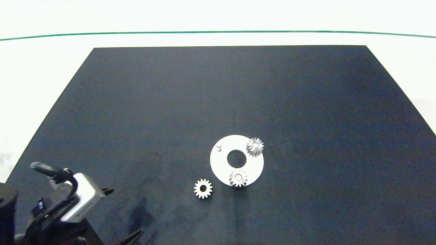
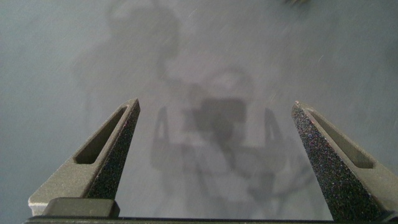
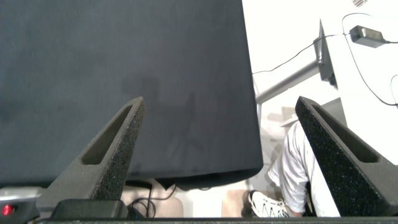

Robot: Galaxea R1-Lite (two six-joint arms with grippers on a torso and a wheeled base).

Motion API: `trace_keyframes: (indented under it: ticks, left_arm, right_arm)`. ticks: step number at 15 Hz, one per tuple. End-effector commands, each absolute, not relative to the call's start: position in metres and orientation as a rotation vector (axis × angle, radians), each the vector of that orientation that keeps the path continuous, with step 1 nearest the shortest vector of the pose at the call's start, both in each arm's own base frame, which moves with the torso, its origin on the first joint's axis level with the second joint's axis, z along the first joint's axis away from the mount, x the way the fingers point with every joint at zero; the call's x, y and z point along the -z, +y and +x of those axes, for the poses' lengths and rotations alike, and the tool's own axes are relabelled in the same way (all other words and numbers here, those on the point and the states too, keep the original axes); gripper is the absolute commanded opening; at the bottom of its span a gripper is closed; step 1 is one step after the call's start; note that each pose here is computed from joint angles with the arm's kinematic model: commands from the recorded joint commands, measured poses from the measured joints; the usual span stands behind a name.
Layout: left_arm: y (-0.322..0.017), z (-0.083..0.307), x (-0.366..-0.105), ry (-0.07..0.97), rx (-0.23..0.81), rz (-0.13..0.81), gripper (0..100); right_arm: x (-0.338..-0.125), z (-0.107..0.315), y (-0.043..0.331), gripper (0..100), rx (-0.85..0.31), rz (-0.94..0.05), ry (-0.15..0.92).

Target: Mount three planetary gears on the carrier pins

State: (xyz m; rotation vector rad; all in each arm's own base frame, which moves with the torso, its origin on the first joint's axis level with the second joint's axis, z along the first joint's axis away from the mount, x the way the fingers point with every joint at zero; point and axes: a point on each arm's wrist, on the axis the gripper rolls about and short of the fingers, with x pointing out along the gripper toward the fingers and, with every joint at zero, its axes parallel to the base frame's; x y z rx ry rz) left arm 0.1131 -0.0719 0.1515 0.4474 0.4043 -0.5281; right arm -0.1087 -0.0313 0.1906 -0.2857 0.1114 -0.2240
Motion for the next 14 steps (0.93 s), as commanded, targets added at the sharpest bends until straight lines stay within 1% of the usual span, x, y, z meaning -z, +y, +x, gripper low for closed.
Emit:
trace_keyframes:
  ticks: [1, 4, 5, 7, 10, 12, 14]
  left_arm:
    - [-0.104, 0.14, -0.14, 0.463, 0.569, 0.481, 100]
    - [-0.116, 0.146, -0.138, 0.462, 0.589, 0.471, 100]
    - [-0.121, 0.15, -0.137, 0.446, 0.581, 0.466, 100]
    - [-0.131, 0.153, -0.133, 0.428, 0.609, 0.463, 100]
    - [-0.14, 0.154, -0.129, 0.442, 0.632, 0.458, 100]
    - [-0.148, 0.157, -0.13, 0.442, 0.639, 0.437, 100]
    - [-0.156, 0.163, -0.133, 0.433, 0.635, 0.436, 100]
  right_arm:
    - [-0.182, -0.1, -0.031, 100, 0.204, -0.303, 0.161]
    - [-0.177, -0.093, -0.029, 100, 0.195, -0.305, 0.199]
    - [-0.176, -0.091, -0.029, 100, 0.195, -0.307, 0.206]
    - [-0.176, -0.09, -0.028, 100, 0.195, -0.309, 0.212]
    - [-0.176, -0.089, -0.028, 100, 0.195, -0.312, 0.223]
    - [-0.176, -0.088, -0.028, 100, 0.194, -0.313, 0.228]
    - [-0.175, -0.087, -0.028, 100, 0.194, -0.313, 0.23]
